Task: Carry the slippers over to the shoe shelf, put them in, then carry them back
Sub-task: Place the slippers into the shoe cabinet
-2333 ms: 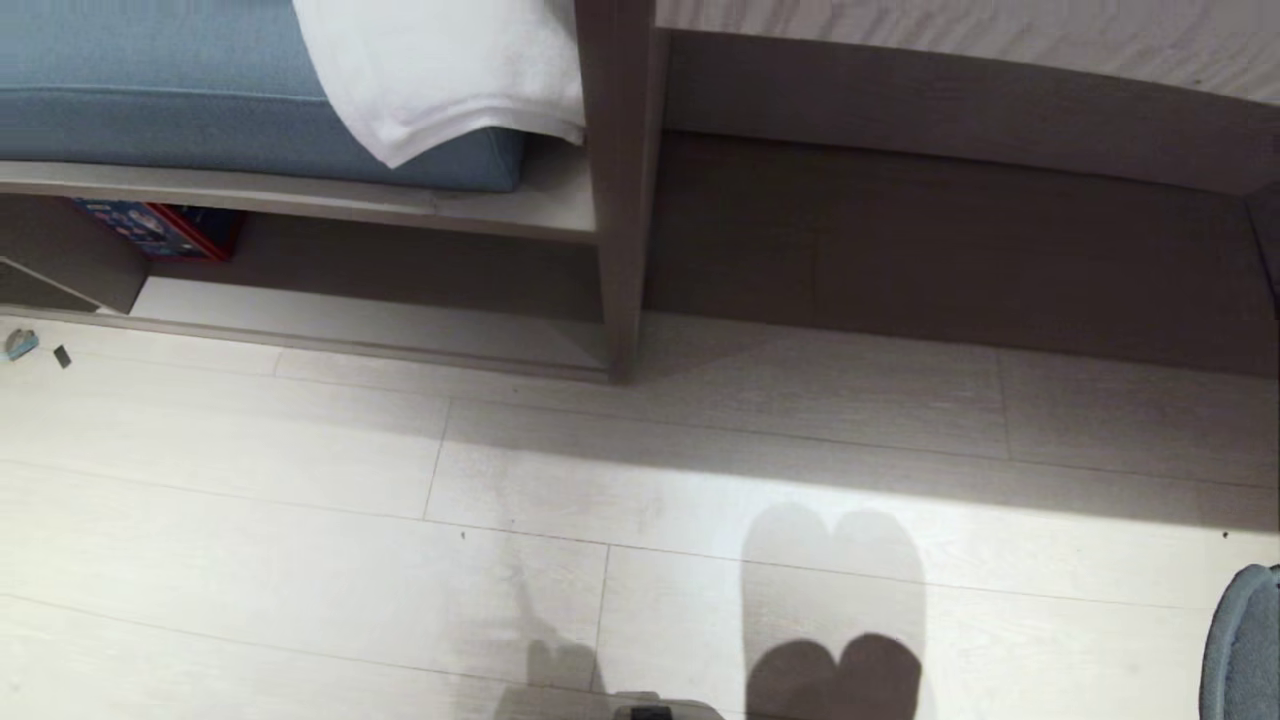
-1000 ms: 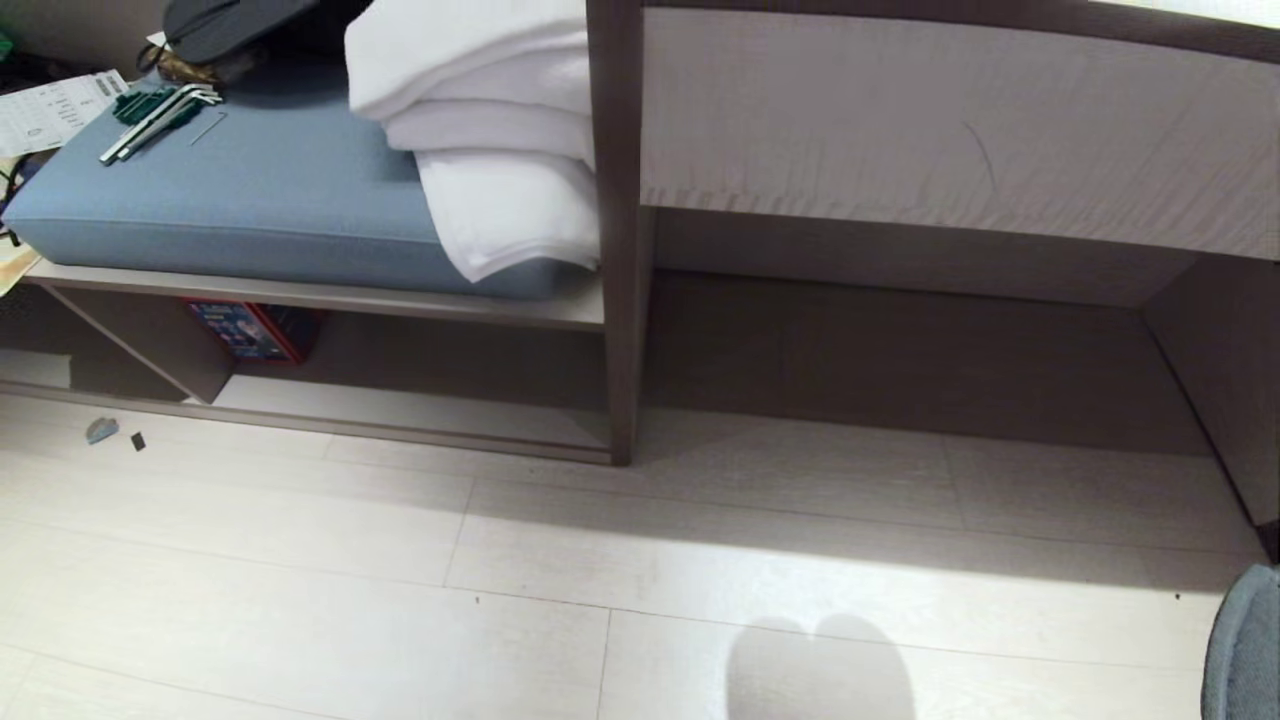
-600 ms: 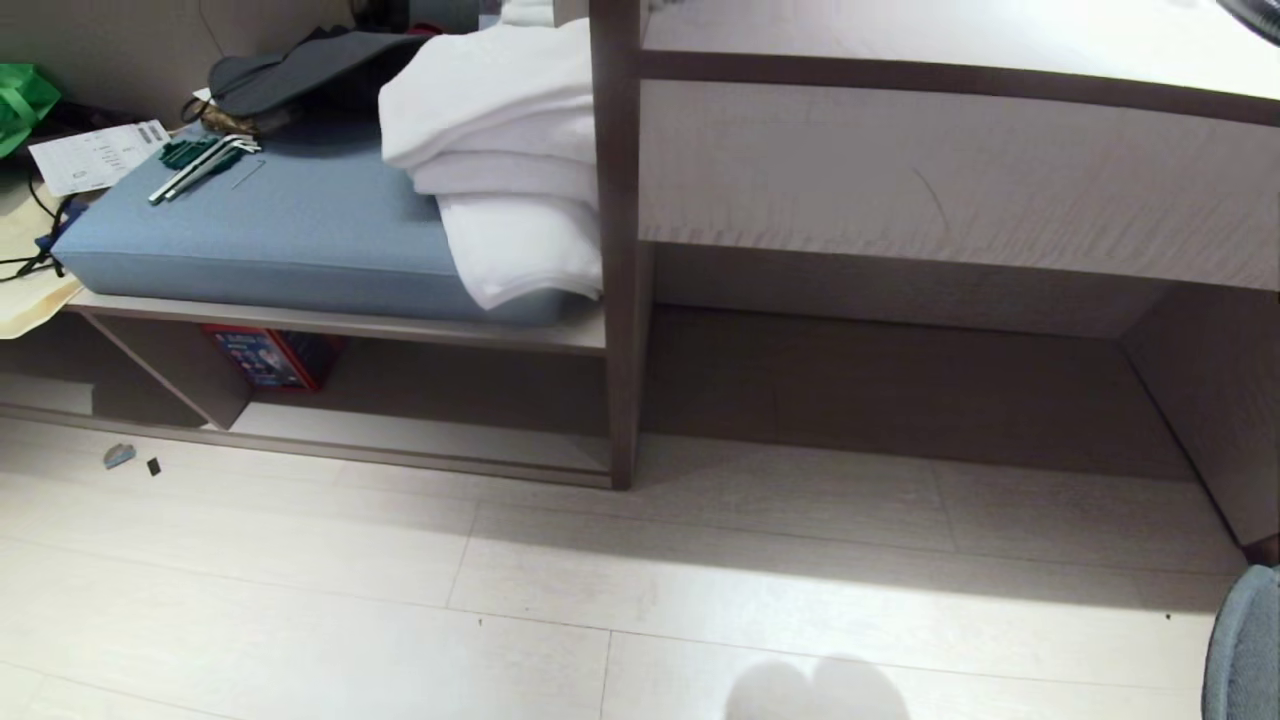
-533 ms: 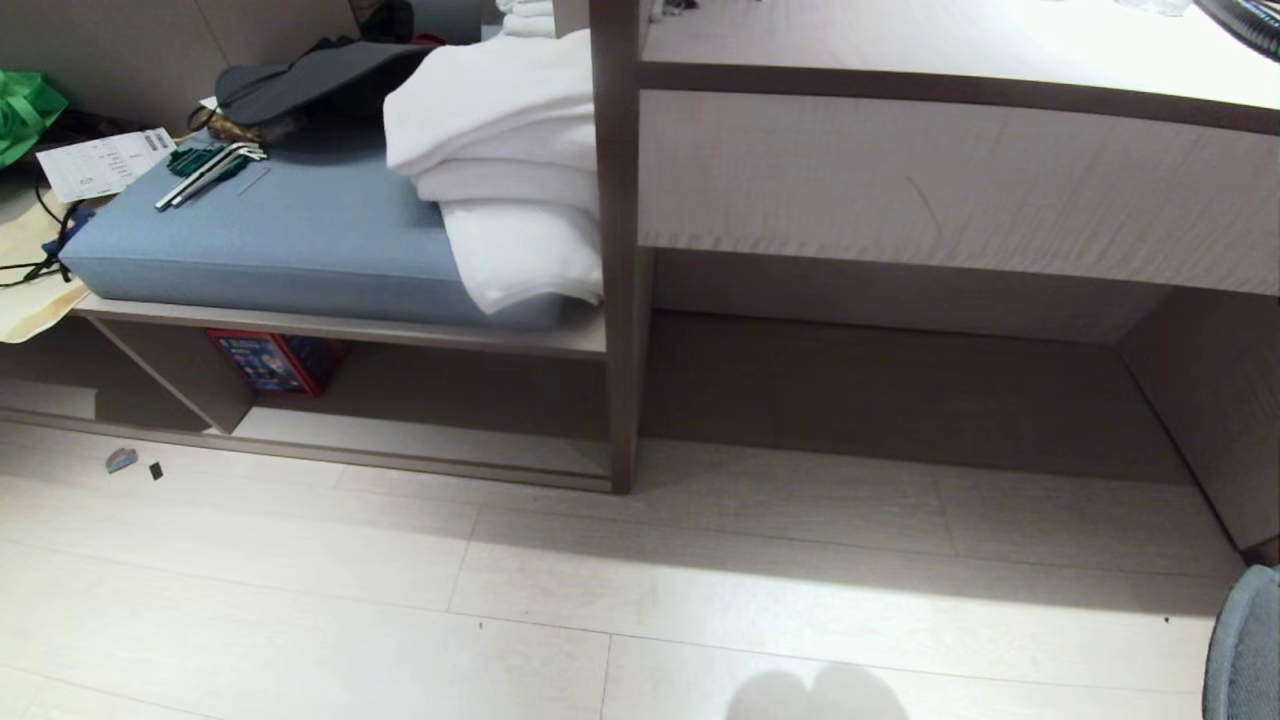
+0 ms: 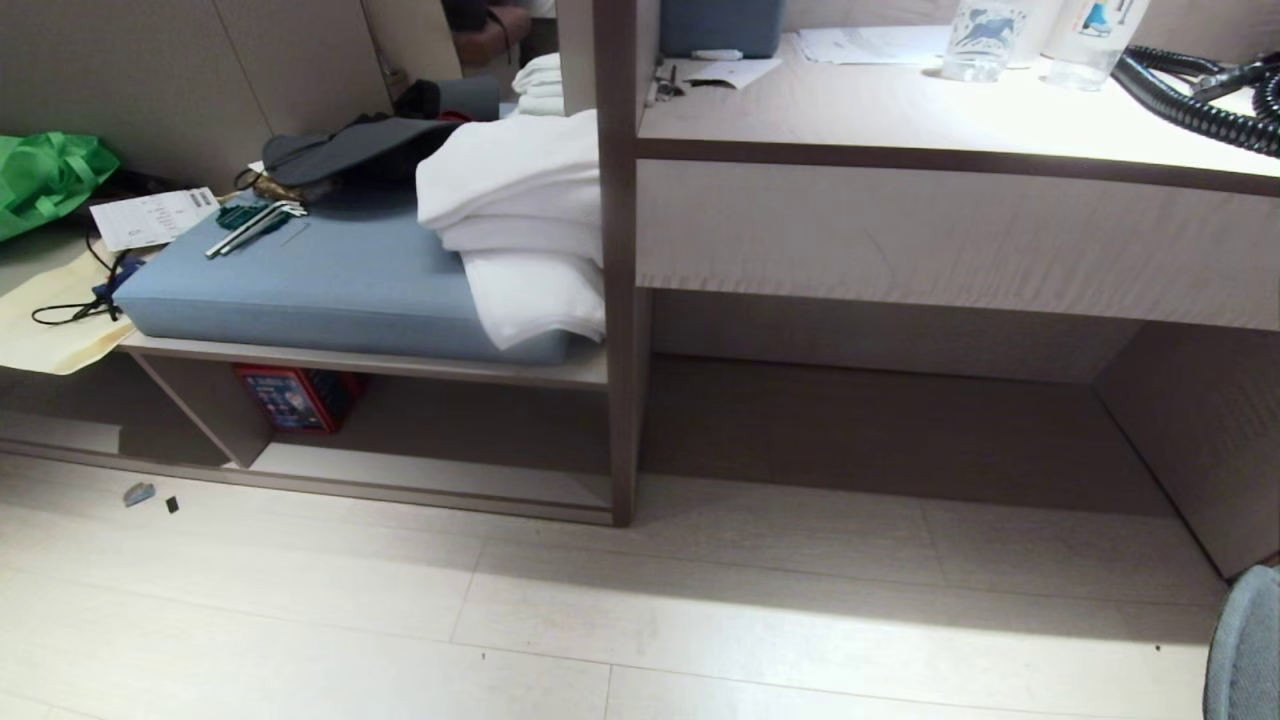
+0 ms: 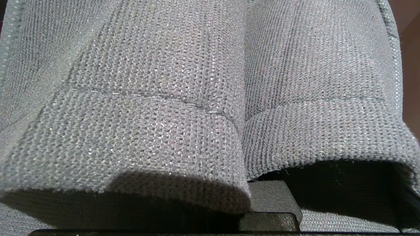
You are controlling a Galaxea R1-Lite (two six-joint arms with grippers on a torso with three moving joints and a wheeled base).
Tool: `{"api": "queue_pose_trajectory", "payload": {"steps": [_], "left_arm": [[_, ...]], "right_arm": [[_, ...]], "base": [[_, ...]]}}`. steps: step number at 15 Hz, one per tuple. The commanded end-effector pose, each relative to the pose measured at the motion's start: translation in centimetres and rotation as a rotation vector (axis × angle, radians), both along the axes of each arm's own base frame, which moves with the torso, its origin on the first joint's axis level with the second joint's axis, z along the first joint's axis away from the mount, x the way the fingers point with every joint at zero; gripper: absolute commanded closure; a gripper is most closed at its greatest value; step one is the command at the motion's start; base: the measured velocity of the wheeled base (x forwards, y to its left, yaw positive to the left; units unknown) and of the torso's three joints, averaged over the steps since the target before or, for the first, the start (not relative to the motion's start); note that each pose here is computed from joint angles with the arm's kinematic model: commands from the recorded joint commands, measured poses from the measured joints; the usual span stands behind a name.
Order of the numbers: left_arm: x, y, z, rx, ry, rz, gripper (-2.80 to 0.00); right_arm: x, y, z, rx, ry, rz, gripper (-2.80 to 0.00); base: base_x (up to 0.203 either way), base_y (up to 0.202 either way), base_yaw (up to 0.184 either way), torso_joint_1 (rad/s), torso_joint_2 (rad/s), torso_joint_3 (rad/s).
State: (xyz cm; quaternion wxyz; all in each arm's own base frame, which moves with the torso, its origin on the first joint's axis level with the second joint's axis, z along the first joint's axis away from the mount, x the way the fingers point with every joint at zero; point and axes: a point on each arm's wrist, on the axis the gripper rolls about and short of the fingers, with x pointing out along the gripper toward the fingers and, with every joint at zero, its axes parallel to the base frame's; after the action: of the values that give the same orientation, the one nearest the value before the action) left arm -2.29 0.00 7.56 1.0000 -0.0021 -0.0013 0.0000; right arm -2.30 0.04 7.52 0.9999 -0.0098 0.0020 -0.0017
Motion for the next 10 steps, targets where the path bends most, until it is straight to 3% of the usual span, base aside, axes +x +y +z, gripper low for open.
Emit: {"api": "queue_pose_trajectory", "payload": {"steps": [1, 10], "left_arm": [[0.01, 0.00, 0.00, 0.000, 0.000, 0.000, 0.00], [0.00, 0.00, 0.00, 0.000, 0.000, 0.000, 0.00]], "right_arm": [[0.01, 0.00, 0.01, -0.001, 0.001, 0.000, 0.00], [0.01, 0.00, 0.01, 0.003, 0.001, -0.001, 0.00]], "base": [[0.000, 0.000, 0.000, 0.005, 0.00, 0.206], [0.000, 0.000, 0.000, 0.002, 0.00, 0.201]]}}
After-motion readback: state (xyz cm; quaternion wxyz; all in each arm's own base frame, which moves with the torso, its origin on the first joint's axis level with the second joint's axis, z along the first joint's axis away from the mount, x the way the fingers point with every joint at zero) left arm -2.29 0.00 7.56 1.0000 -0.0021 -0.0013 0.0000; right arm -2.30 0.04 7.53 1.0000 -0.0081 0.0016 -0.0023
